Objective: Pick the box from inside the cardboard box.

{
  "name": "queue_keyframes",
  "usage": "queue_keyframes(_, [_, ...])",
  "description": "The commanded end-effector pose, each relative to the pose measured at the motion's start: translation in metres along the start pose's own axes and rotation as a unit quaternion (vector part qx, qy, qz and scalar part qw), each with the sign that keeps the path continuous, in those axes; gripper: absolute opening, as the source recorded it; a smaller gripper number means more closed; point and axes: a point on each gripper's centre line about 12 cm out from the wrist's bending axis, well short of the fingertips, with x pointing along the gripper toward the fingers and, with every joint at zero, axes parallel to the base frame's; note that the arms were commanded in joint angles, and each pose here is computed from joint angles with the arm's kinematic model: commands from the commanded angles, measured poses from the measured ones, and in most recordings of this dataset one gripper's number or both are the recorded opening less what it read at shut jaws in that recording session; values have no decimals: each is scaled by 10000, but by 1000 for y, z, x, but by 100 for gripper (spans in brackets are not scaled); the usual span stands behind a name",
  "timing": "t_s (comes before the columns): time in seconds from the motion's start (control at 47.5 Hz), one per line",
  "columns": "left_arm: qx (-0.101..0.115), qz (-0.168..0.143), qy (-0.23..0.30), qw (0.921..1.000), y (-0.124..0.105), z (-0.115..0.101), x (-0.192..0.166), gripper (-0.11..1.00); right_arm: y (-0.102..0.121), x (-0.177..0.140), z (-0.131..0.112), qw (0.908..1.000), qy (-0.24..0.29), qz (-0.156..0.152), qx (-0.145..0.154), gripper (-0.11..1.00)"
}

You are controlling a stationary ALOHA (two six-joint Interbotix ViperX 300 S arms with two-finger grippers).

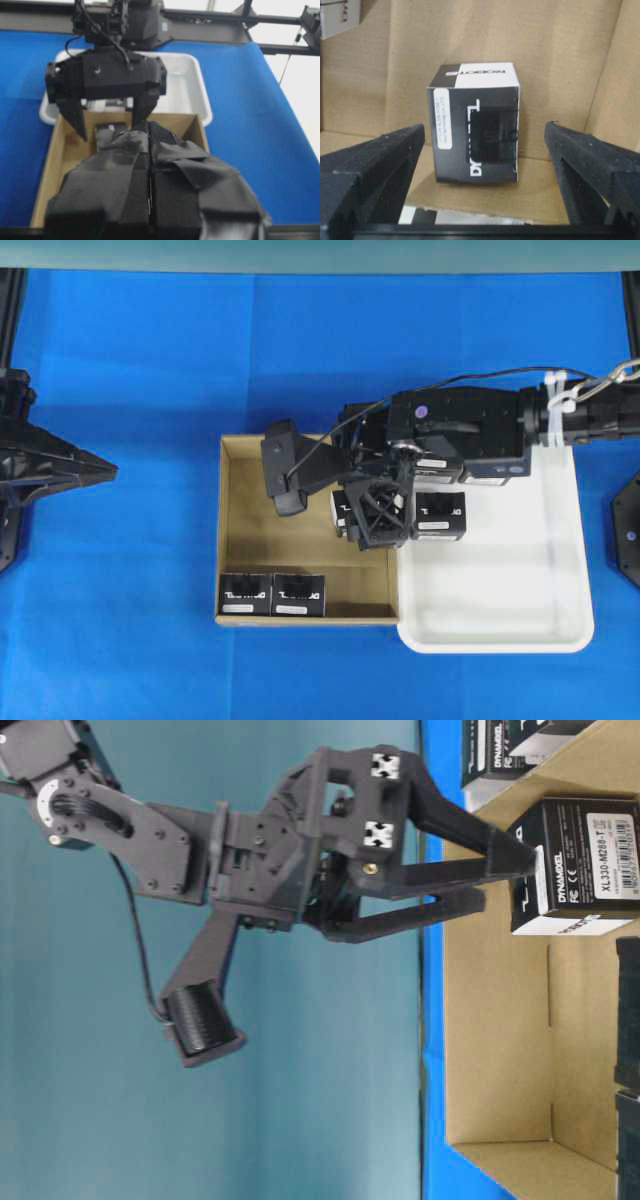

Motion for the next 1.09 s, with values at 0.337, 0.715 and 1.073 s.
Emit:
queue_keyframes(0.337, [1,-15,-114,9999,-1,10,1,-7,3,29,-8,10000,5,-34,19,100])
queue_keyframes(0.715, [0,-7,-115,9999,-1,10,1,-7,3,37,-9,9999,7,-38,134,99])
queue_keyframes(1.073, [8,-7,-115,9999,-1,10,1,-7,7,32,-4,9996,-71,-34,263,61])
